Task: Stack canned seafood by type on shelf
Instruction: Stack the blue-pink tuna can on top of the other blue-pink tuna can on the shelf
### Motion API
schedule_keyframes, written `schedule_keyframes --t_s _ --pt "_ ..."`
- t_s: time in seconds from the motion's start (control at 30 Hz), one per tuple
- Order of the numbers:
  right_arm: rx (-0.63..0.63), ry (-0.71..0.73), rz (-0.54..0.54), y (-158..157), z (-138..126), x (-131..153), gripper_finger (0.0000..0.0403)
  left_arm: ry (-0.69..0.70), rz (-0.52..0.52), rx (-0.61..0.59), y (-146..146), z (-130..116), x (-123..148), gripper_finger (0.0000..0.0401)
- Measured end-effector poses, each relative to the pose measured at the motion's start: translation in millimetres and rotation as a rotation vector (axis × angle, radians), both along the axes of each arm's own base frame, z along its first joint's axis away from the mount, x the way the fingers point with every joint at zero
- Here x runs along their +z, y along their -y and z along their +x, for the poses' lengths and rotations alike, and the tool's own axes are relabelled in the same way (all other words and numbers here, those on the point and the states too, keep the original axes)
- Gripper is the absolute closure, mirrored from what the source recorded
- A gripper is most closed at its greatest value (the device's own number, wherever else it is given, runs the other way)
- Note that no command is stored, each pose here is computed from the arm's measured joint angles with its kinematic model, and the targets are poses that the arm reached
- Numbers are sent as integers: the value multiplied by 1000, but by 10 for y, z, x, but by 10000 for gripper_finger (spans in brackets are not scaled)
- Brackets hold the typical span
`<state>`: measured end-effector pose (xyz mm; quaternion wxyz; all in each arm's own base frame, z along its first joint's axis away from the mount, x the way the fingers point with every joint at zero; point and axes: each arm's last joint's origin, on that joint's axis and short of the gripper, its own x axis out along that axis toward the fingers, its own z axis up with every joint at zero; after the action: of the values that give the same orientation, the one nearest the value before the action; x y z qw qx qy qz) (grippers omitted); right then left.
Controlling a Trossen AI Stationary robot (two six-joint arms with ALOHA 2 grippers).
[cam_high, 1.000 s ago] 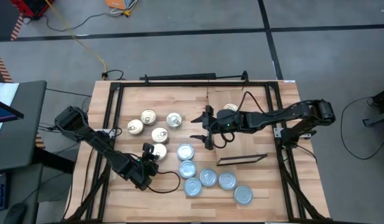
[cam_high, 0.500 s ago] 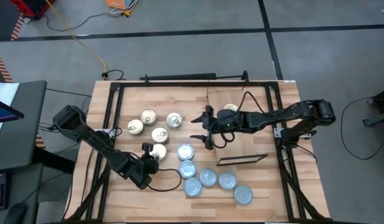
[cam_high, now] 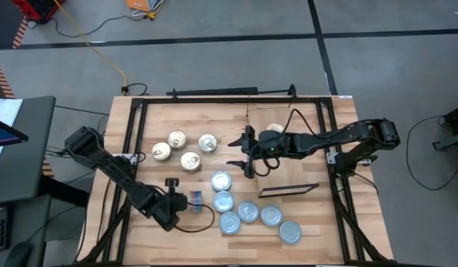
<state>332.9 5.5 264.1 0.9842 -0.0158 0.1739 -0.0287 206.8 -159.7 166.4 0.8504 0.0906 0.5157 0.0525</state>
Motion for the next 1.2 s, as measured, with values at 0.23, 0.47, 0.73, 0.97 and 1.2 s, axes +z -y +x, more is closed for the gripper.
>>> schedule_keyframes --t_s 0.23,0.47,0.73,0.97,1.2 --pt "-44 -142 66 47 -63 -123 74 52 -146 44 212 121 393 364" --pt "-74 -208 115 60 -98 -181 74 129 -306 149 383 173 679 246" --pt "-89 -206 93 10 -99 -179 74 239 -409 455 304 245 694 107" --pt "-102 -193 40 -5 -93 -167 74 274 -338 623 156 346 580 76" --pt "-87 -149 21 -27 -72 -129 74 259 -268 665 45 508 420 76"
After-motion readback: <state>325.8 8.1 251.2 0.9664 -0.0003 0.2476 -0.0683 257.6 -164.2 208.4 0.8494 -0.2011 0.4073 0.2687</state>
